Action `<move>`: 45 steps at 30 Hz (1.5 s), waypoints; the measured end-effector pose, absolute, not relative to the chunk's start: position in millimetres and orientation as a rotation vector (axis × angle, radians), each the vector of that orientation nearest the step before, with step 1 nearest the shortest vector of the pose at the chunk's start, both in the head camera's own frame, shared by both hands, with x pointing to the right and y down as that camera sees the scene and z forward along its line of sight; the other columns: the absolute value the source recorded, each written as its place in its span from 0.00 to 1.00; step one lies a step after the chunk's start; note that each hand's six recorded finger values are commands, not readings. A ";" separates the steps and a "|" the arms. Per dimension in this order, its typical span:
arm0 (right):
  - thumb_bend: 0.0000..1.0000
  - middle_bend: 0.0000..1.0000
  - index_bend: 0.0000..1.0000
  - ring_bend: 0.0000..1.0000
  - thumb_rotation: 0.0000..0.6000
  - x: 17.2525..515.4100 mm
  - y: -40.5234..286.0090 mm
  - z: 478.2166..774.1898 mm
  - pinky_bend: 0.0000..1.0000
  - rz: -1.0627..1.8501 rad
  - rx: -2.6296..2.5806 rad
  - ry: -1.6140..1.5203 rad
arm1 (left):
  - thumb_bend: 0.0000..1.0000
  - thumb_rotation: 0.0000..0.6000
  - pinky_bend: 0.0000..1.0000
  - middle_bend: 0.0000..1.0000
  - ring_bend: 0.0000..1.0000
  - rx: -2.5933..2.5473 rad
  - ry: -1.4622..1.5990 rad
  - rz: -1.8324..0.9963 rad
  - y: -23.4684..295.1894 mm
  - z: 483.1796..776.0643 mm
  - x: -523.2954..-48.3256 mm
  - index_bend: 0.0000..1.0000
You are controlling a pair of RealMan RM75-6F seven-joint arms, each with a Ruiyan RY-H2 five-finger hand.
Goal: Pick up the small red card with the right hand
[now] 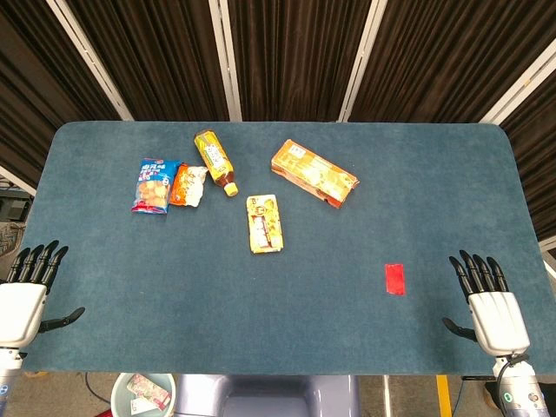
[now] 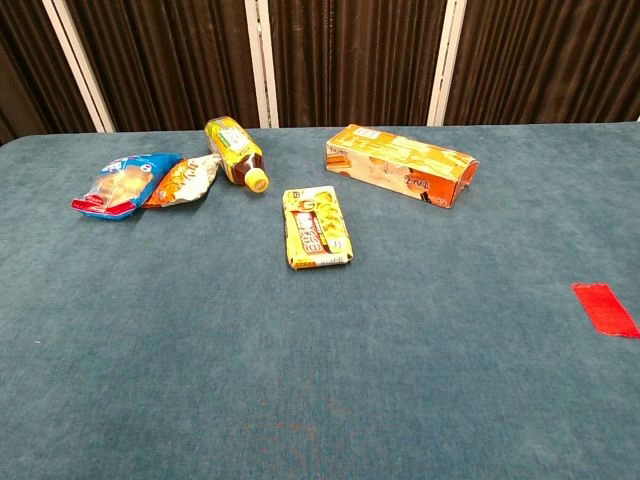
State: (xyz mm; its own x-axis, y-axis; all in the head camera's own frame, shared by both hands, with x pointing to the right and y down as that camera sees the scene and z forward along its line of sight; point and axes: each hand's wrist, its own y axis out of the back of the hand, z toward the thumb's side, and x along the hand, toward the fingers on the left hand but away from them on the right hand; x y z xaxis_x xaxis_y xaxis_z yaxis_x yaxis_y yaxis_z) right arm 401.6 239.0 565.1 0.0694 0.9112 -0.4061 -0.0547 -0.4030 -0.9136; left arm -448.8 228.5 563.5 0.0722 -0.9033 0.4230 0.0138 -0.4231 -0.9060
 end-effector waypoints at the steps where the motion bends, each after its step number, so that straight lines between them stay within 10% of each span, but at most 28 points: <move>1: 0.00 0.00 0.02 0.00 1.00 401.5 238.9 565.3 0.00 1.463 -1.513 -0.893 | 0.05 0.83 0.00 0.00 0.00 -1.558 0.916 -1.463 228.4 563.5 -448.9 0.00; 6: 0.00 0.00 0.08 0.00 1.00 400.4 238.6 565.5 0.00 1.459 -1.514 -0.892 | 0.05 0.83 0.00 0.00 0.00 -1.555 0.920 -1.464 227.8 563.5 -449.1 0.00; 16: 0.13 0.01 0.50 0.00 1.00 386.0 234.6 593.3 0.00 1.397 -1.562 -0.929 | 0.05 0.83 0.00 0.00 0.00 -1.568 0.923 -1.453 224.6 565.5 -445.7 0.00; 45: 0.22 0.07 0.55 0.00 1.00 353.0 241.8 697.8 0.00 1.453 -1.616 -0.845 | 0.05 0.82 0.00 0.00 0.00 -1.593 0.907 -1.494 220.8 577.6 -450.0 0.00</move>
